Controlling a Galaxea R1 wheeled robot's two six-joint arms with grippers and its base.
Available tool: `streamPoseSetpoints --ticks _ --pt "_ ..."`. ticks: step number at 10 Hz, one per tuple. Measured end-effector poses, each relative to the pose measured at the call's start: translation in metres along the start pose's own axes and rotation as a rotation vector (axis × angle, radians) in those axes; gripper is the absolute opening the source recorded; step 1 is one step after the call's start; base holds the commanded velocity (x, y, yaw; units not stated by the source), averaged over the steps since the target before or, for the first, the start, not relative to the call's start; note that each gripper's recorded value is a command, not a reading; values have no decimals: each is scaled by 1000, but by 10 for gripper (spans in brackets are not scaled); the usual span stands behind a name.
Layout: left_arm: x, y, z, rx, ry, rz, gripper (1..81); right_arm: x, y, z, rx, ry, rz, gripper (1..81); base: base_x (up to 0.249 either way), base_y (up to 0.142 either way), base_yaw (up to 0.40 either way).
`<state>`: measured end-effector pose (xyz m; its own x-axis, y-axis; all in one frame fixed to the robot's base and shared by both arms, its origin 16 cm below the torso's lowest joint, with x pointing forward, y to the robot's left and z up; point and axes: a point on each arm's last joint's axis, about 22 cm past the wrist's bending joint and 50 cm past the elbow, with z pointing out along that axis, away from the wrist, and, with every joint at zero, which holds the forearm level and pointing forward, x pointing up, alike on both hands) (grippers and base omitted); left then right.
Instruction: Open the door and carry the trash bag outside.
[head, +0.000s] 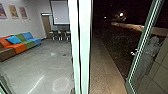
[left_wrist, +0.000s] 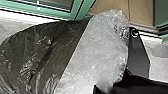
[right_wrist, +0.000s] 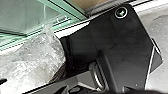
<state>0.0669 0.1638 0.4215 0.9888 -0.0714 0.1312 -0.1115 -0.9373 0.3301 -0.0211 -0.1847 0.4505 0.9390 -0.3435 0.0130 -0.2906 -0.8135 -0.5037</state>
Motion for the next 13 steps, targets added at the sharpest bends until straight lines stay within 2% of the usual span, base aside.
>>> streamPoseSetpoints --ticks 1,4,13 --pt "0 -2 0 3 1 0 10 -6 -5 5 0 -7 -8 811 0 0 0" --pt "0 -2 0 4 1 1 10 -8 1 10 -38 -7 -20 811 0 0 0" --pt "0 -1 0 2 1 1 10 -9 -3 12 -36 -11 -32 811 0 0 0"
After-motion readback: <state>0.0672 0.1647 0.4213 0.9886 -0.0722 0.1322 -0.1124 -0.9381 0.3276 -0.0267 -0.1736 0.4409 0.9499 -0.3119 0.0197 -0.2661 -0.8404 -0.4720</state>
